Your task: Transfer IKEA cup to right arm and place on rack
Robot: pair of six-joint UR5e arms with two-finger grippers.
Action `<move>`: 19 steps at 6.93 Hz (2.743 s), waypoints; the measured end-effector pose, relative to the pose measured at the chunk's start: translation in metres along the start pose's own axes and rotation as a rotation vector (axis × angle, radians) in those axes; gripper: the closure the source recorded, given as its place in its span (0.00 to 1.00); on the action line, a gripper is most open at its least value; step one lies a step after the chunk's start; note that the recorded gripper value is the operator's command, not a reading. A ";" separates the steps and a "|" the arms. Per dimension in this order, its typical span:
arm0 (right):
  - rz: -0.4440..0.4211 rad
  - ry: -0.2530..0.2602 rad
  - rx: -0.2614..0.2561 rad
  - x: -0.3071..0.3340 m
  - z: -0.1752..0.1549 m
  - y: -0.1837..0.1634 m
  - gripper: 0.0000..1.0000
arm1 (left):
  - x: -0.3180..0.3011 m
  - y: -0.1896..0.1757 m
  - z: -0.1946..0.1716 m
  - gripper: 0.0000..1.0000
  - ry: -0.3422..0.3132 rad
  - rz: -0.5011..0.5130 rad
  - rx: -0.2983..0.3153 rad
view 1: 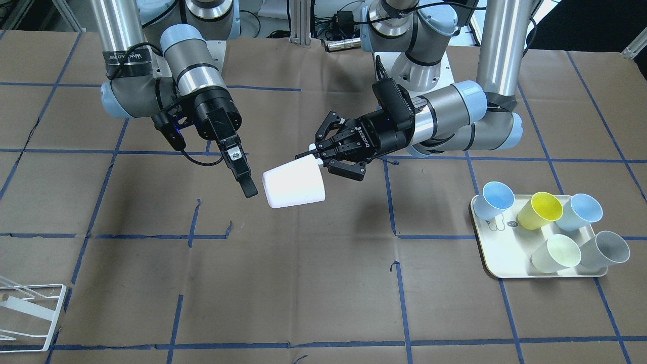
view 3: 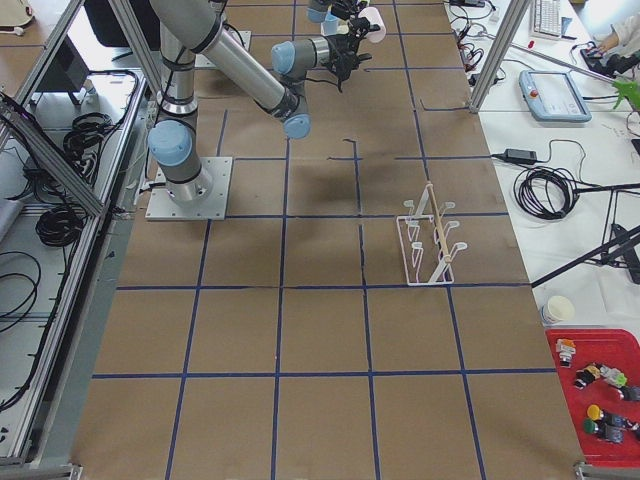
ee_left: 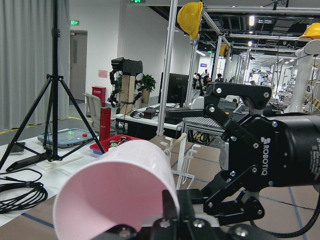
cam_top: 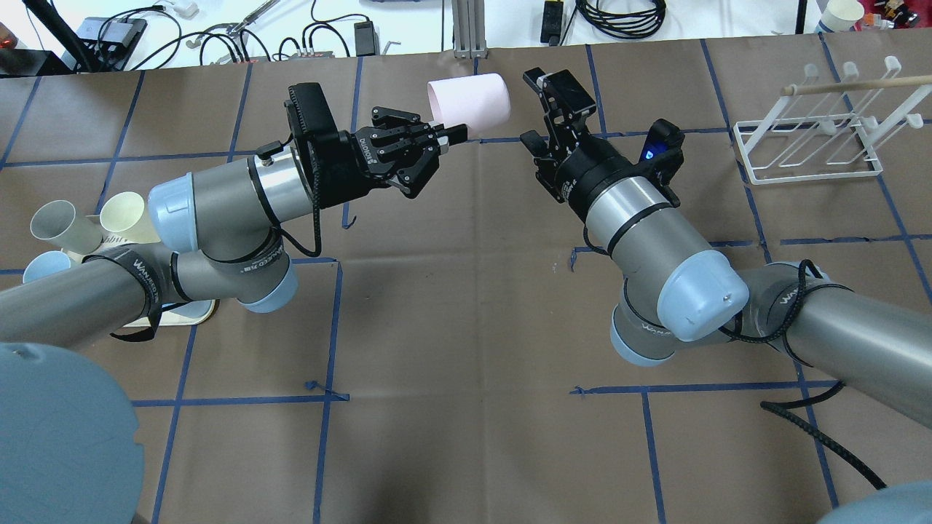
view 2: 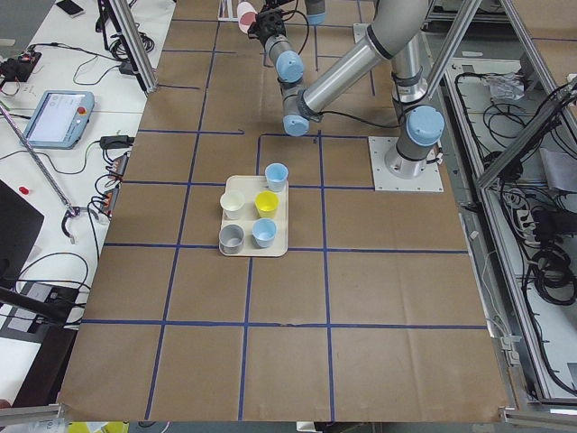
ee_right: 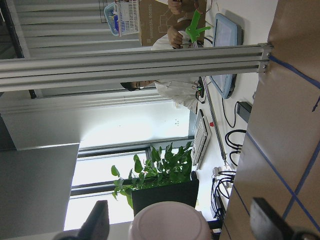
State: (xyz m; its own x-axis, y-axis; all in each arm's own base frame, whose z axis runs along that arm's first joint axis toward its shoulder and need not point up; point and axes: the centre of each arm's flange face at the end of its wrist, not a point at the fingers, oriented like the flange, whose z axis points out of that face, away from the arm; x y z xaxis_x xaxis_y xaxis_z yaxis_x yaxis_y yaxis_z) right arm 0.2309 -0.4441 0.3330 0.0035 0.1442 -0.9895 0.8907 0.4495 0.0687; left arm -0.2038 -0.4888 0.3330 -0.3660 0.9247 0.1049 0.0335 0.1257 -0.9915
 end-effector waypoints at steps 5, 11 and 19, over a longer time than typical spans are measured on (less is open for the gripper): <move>0.034 0.001 -0.021 -0.006 0.013 0.017 0.00 | 0.001 -0.002 0.000 0.97 -0.001 -0.004 0.001; 0.028 -0.009 -0.049 -0.008 0.032 0.025 0.00 | 0.001 -0.005 0.000 0.97 -0.001 -0.019 0.004; 0.024 -0.014 -0.061 -0.008 0.040 0.031 0.40 | 0.000 -0.004 0.000 0.97 0.000 -0.020 0.004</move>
State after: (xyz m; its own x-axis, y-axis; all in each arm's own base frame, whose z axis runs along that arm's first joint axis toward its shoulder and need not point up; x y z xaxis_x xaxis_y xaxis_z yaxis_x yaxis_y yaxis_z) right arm 0.2768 -0.4663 0.3378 0.0313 0.1439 -0.9891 0.8608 0.4991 0.0999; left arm -0.2045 -0.4890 0.3369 -0.3669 0.9218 0.1250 0.0225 0.1432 -0.9894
